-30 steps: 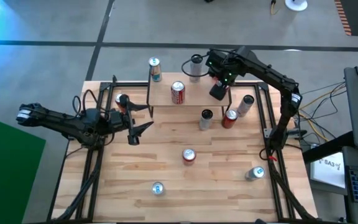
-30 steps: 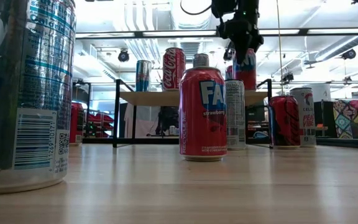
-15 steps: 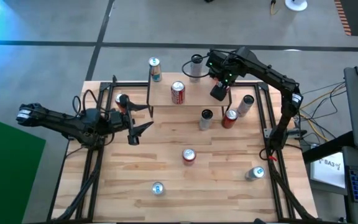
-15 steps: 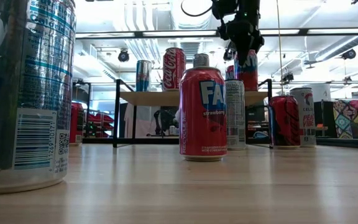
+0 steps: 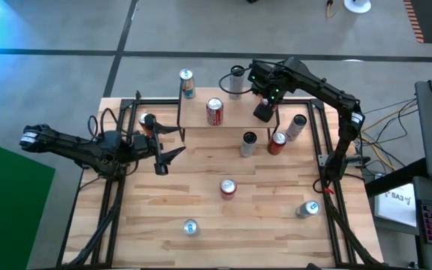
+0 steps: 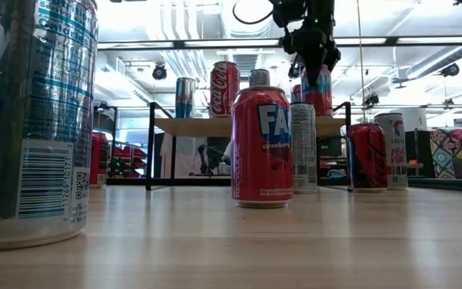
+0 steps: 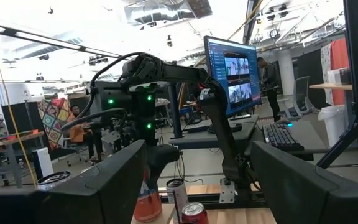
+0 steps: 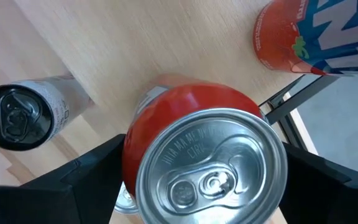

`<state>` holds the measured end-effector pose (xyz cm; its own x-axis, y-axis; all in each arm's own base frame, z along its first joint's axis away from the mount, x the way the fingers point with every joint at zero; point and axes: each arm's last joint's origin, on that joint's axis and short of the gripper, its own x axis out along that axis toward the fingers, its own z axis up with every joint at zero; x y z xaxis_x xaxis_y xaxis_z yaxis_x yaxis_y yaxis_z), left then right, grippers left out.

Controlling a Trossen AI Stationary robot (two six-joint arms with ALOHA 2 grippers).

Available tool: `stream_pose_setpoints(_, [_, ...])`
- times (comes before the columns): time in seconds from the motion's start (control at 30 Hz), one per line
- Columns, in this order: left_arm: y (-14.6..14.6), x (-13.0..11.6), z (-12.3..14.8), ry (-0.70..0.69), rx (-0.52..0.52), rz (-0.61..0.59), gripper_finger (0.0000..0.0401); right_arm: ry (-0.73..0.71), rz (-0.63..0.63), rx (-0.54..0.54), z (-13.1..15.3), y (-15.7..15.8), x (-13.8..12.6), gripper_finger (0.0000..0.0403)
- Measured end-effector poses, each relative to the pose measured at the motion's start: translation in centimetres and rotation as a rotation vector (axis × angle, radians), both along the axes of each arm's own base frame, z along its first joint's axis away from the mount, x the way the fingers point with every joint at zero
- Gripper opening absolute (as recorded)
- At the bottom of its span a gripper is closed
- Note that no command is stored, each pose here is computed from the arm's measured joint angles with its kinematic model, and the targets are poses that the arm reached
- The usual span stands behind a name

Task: Place canned beverage on shelf
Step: Put the bottom red soda can on the shelf

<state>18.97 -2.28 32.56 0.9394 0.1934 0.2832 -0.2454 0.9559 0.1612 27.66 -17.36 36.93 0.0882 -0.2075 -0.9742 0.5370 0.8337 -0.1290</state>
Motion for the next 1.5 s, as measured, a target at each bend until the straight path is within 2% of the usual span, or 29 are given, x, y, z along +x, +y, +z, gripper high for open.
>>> stream_pose_setpoints(1.5, [0.0, 0.01, -0.01, -0.001, -0.008, -0.002, 0.0275, -0.019, -0.064, -0.061, 0.26, -0.23, 0.11, 0.0343])
